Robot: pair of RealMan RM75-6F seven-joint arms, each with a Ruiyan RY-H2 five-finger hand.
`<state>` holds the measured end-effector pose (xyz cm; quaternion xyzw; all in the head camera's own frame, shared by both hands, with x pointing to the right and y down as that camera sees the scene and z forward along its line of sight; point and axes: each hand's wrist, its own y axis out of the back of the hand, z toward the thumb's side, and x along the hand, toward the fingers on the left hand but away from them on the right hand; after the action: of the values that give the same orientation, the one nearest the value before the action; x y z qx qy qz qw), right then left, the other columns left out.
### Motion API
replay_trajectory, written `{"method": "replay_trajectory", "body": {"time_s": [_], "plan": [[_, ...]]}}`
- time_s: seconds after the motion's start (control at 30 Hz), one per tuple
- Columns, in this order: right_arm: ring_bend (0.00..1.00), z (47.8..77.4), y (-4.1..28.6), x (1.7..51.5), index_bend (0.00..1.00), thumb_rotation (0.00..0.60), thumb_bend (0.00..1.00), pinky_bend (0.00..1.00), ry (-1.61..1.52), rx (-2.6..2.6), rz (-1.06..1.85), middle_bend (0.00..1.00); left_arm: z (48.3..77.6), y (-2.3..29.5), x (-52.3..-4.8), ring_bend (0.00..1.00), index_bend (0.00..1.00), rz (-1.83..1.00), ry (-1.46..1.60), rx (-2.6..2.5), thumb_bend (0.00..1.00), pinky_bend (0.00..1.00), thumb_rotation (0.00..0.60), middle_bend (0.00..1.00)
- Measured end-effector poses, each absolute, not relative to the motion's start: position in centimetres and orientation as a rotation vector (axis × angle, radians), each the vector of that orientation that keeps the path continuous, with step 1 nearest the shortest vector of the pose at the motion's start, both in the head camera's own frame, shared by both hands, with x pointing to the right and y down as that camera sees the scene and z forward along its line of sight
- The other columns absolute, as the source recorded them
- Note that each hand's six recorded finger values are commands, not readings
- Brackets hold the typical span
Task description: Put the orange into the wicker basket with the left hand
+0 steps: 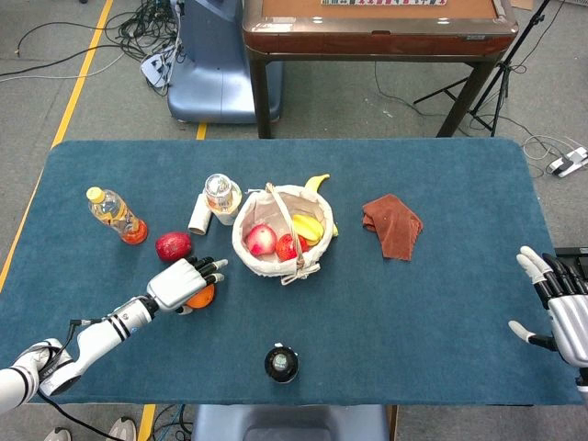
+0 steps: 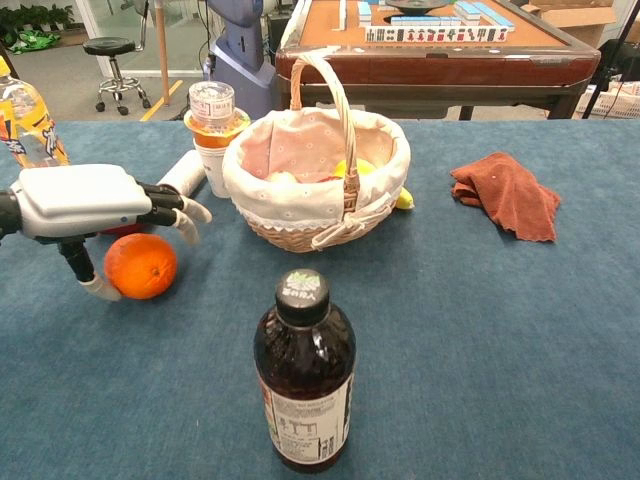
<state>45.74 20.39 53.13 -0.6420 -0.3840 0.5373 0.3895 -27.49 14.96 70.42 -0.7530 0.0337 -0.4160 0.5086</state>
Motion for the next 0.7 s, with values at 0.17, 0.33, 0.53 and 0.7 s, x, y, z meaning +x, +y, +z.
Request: {"method": "replay_trajectory", "body": {"time_s": [0.17,0.33,0.53,0.7], "plan": [[0.03,53.1,20.5,46.0,0.06,0.6,0.02,0.1,-0.982,-1.629,1.371,0.1,71.0,15.0,-27.5,0.32,0.45,-1.012,0.084,-1.805,0.1,0.51,0.6,0.33],[0.03,53.0,20.5,46.0,0.06,0.6,0.02,0.1,-0.982,-1.63,1.369,0.1,70.9,14.9,-27.7,0.39,0.48,-1.01,0.109,-1.804,0.1,0.58,0.6,0.4],[0.03,52.9,20.5,46.1,0.06,0.6,0.02,0.1,-0.988,-1.626,1.367,0.1,68.7,14.3,-27.7,0.39,0.48,-0.951,0.237,-1.833,0.1,0.59,0.6,0.41],[0.03,53.1,20.6,46.2,0.06,0.6,0.02,0.1,-0.992,-1.633,1.368,0.1,65.6,13.8,-27.5,0.38,0.47,-0.857,0.388,-1.857,0.1,0.59,0.6,0.41]]}}
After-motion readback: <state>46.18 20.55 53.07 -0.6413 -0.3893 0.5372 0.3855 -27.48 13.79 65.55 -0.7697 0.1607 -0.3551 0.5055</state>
